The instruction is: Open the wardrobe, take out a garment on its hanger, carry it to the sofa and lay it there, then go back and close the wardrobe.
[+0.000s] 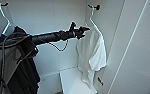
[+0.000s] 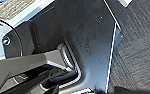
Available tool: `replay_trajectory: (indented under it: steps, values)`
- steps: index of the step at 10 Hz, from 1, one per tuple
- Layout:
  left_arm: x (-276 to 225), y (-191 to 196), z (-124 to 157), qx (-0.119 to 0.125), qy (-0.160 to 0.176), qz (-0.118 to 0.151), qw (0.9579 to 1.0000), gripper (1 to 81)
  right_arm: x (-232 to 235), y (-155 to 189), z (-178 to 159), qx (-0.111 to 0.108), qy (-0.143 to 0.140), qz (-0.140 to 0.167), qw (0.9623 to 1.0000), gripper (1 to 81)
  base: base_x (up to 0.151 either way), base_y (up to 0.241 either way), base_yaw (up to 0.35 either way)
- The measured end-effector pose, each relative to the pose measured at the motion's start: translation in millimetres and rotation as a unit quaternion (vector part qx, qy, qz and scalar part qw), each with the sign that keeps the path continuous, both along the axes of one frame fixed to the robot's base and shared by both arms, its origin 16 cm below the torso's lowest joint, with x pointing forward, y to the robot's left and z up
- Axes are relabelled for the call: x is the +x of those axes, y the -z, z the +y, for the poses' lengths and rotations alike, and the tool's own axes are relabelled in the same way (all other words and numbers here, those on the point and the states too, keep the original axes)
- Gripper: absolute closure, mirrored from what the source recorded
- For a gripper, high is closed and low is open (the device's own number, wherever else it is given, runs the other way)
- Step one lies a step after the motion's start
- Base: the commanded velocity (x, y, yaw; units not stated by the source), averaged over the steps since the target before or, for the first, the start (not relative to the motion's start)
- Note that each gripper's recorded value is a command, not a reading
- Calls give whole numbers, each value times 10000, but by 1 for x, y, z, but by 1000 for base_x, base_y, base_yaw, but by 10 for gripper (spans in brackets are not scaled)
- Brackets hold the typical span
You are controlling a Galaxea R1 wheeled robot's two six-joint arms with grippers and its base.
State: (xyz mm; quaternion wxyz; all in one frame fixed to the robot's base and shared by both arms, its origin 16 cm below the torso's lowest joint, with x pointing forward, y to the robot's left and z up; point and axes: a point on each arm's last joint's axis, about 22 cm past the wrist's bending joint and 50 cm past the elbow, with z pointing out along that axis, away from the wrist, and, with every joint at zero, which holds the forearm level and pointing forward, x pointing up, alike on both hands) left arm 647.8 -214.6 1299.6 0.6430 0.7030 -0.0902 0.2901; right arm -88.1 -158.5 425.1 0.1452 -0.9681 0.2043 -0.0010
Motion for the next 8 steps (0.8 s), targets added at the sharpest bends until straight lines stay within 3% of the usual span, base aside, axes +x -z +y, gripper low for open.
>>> replay_trajectory:
  steps: [2, 5, 8]
  values:
    - [-12, -33, 4, -141, 105, -212, 9996, 10, 0, 0, 0, 0, 0, 0, 10000, 10, 0, 0, 0]
    - [8, -59, 30, -300, -154, -340, 9989, 10, 0, 0, 0, 1, 1, 2, 10000, 10, 0, 0, 0]
    - [2, -79, 21, -329, -126, -481, 9982, 10, -4, 0, 1, 9, 8, 25, 10000, 10, 0, 0, 0]
